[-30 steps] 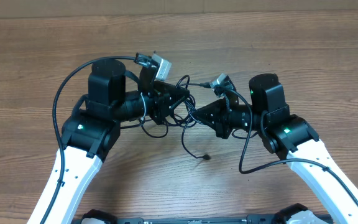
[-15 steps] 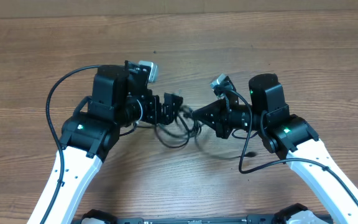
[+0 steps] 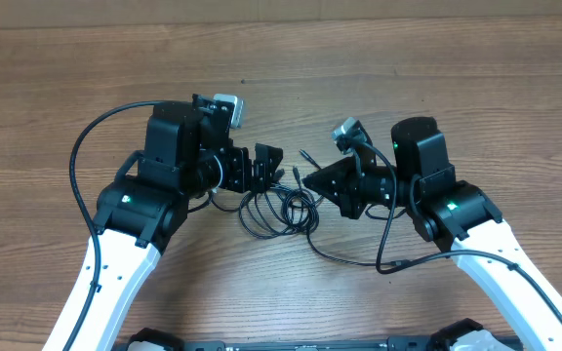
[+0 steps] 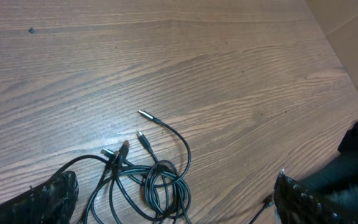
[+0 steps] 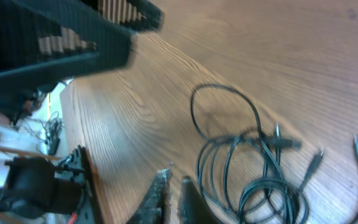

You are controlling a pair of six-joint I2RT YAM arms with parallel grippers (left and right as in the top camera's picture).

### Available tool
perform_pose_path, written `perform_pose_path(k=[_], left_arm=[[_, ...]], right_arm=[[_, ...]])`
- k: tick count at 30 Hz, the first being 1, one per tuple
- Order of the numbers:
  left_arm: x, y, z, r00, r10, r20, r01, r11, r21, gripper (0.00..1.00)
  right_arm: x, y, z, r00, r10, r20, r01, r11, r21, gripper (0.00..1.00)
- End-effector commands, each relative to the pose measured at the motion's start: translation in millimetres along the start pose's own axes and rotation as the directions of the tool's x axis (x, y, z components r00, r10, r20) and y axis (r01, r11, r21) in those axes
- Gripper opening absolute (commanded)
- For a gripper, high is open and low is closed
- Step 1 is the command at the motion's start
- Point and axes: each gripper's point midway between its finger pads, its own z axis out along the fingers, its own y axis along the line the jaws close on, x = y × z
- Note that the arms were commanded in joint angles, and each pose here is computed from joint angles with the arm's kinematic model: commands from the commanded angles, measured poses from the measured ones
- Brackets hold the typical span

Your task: Untangle cables

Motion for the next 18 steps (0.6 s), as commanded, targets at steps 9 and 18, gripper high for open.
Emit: perform_pose_path(k=[9, 18], left_arm=[[-6.6, -5.0, -5.0, 1.000, 0.018, 0.023, -0.018, 1.000, 0.000, 1.00], [-6.4, -4.9, -5.0, 1.000, 0.018, 0.022, -0.018, 1.000, -0.001, 1.00]], right_arm=[[20.7, -36.6, 3.8, 0.992, 0.079, -0.093, -0.061, 0.981, 0.186, 0.63], [69.8, -65.7, 31.3, 0.911, 0.345, -0.227, -0.289, 0.925, 0.247, 0.66]])
